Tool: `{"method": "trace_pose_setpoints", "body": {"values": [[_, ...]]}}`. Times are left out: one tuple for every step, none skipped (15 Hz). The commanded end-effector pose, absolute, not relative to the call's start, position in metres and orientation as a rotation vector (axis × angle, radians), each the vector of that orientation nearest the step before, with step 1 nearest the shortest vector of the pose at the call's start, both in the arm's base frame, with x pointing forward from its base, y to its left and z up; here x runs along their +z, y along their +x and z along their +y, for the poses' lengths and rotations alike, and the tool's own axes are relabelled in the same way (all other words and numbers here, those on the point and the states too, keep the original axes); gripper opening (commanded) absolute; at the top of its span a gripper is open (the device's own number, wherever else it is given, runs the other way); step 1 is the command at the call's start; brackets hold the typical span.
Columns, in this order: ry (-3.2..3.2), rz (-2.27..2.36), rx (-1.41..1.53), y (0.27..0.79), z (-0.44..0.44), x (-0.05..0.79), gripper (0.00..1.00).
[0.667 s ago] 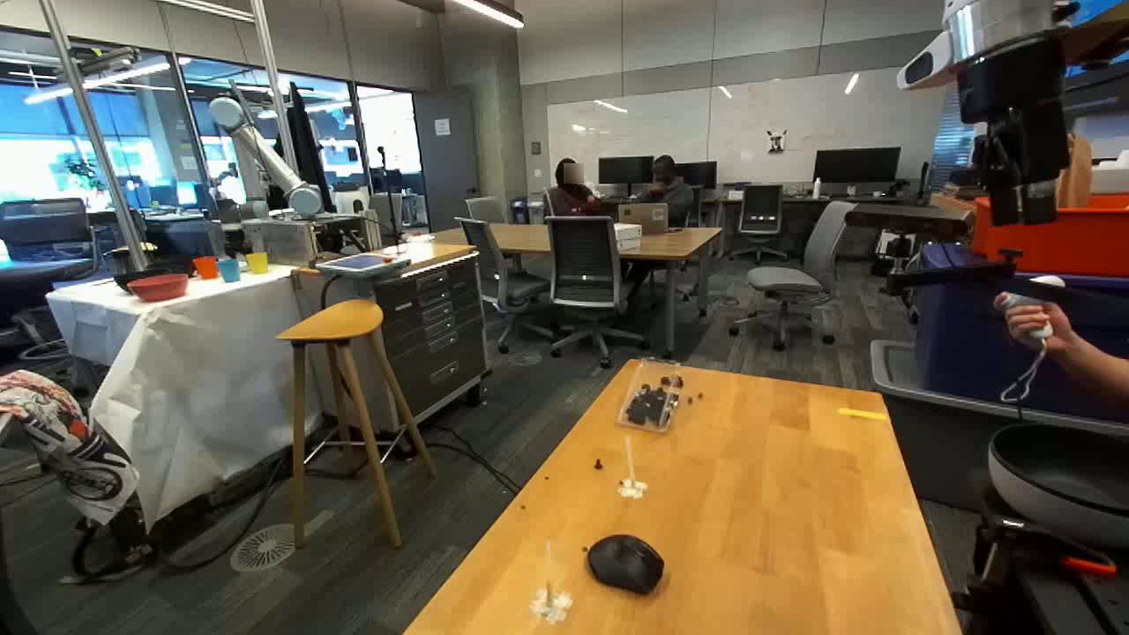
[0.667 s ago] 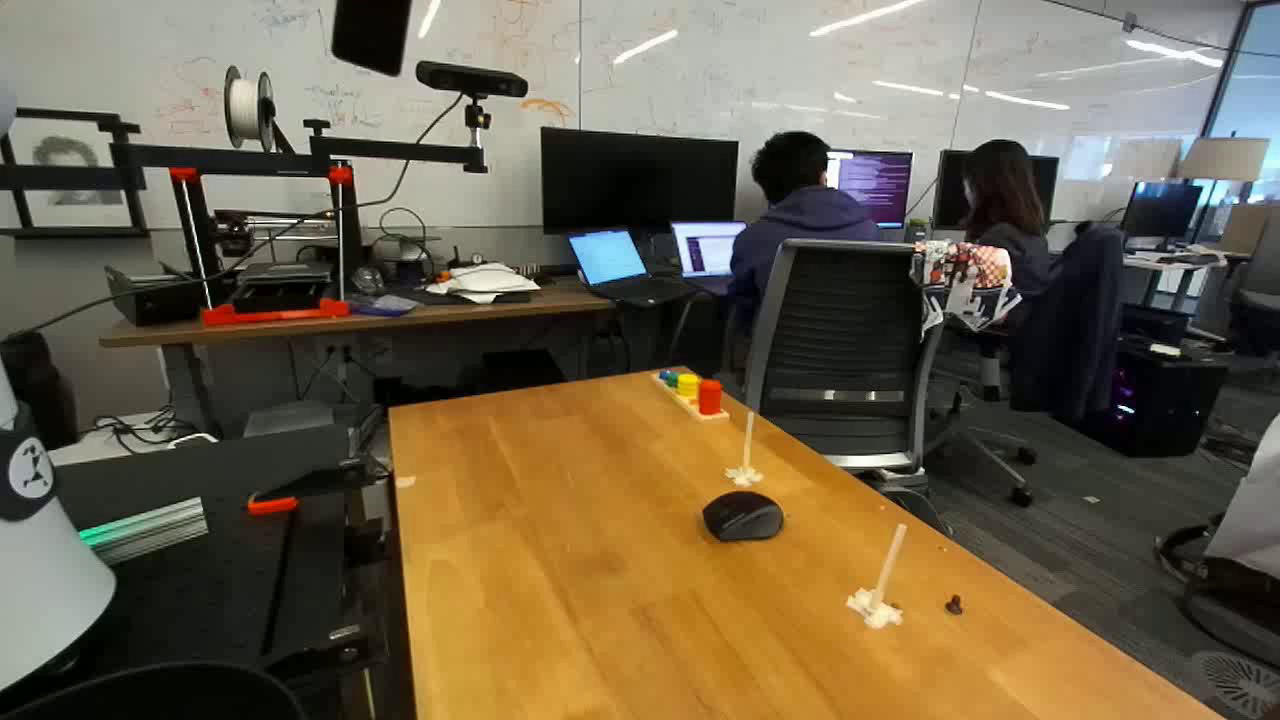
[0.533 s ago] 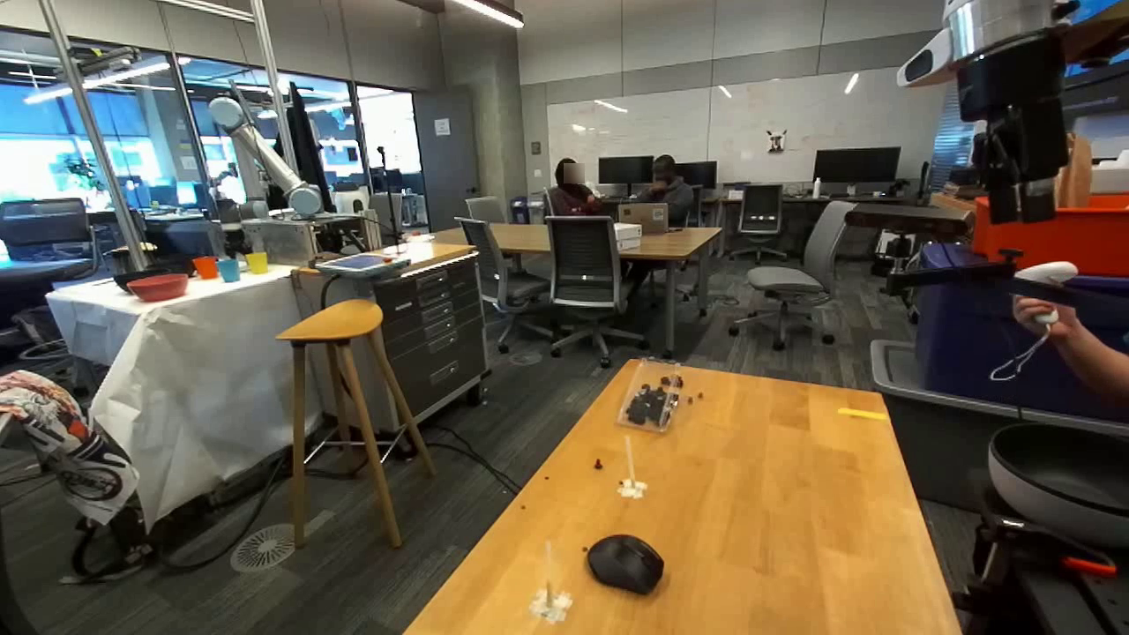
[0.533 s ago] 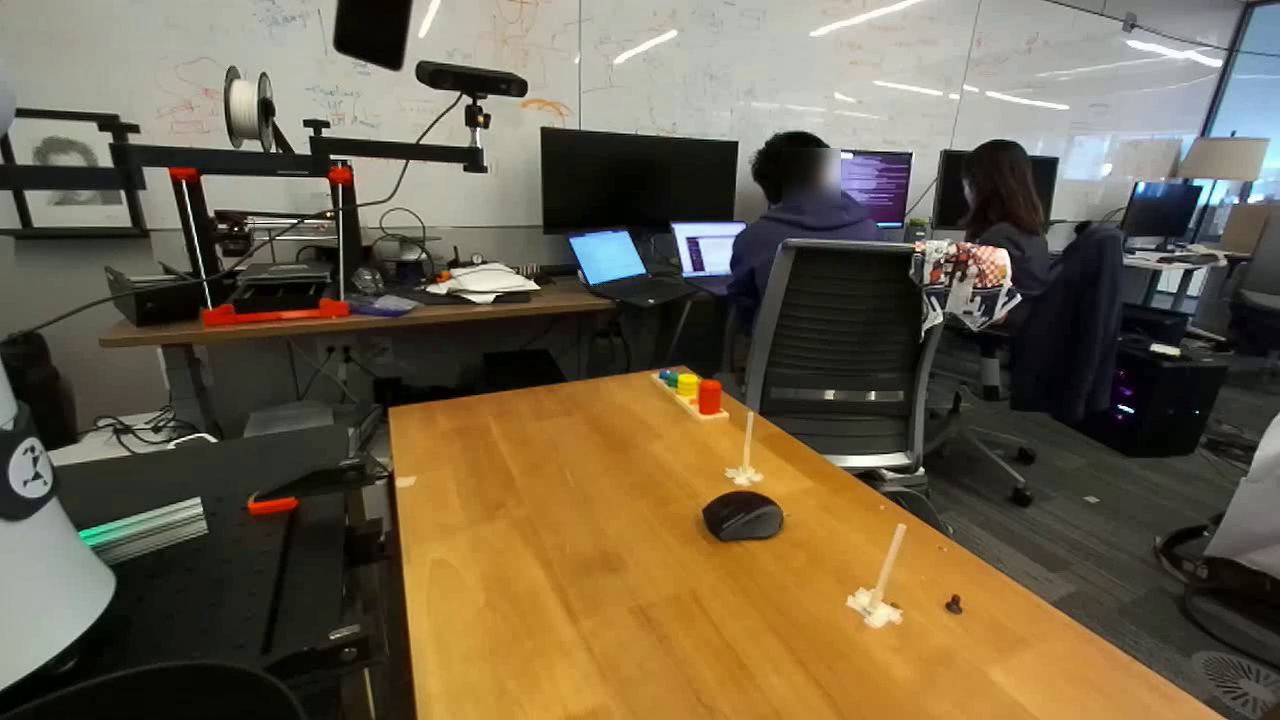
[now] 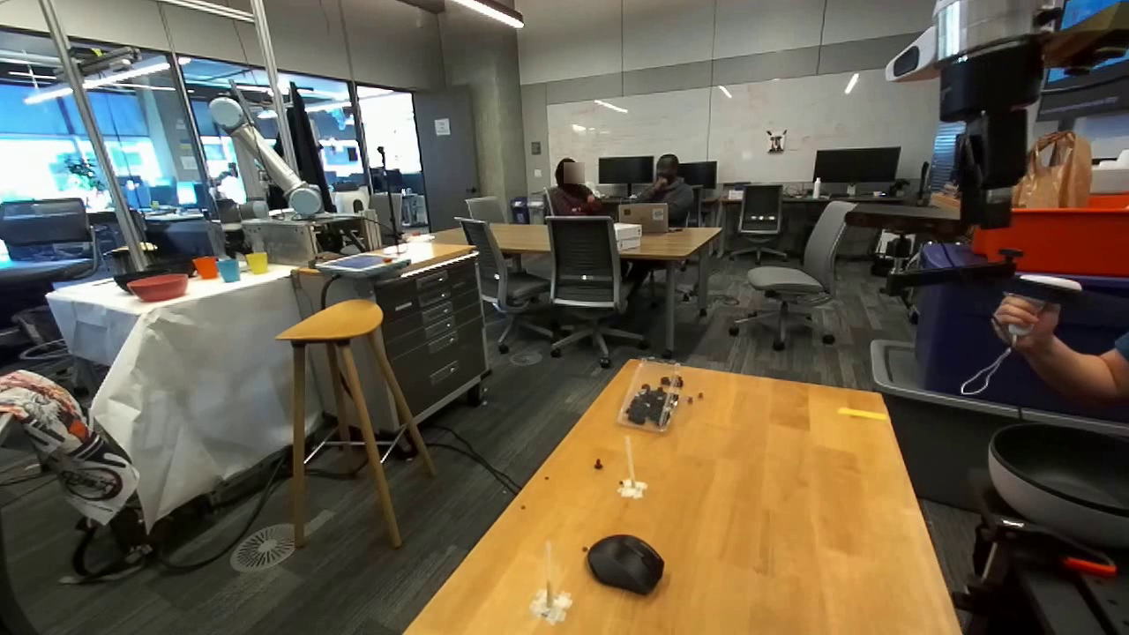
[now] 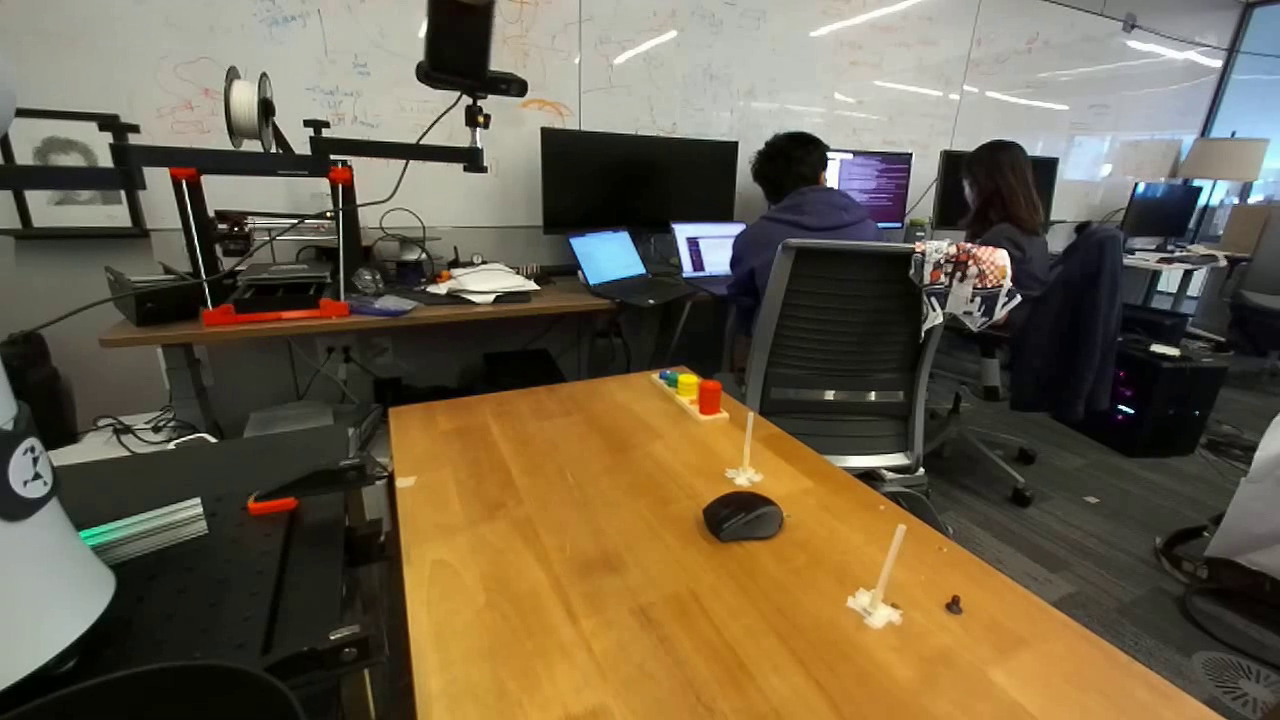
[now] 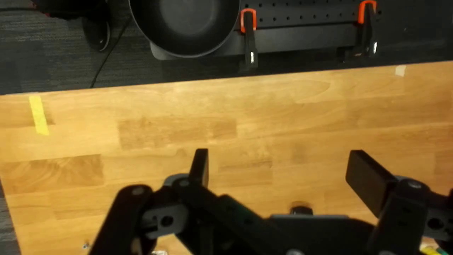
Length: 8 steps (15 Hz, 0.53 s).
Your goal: Click the button on the mouse.
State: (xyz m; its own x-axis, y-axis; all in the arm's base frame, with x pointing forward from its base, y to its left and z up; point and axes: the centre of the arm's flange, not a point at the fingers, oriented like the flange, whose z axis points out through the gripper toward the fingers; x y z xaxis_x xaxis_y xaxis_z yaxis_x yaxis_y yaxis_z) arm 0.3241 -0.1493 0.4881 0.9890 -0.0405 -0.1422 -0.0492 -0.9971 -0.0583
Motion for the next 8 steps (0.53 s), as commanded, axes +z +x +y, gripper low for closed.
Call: {"method": "trace_pose_setpoints", "body": {"values": [[-3.141,0.167,0.088,0.363,-0.124,0.465,1.0],[-3.156,0.17,0.069,0.373,-0.115,0.458,1.0],[-3.17,0.159,0.076,0.385,-0.103,0.446,1.0],[-3.185,0.143,0.082,0.395,-0.094,0.437,1.0],[-3.202,0.13,0.089,0.405,-0.083,0.425,1.0],[-3.215,0.115,0.106,0.413,-0.074,0.415,0.75],[-3.234,0.094,0.122,0.423,-0.063,0.402,0.73],[-3.243,0.081,0.137,0.432,-0.054,0.391,0.66]]}}
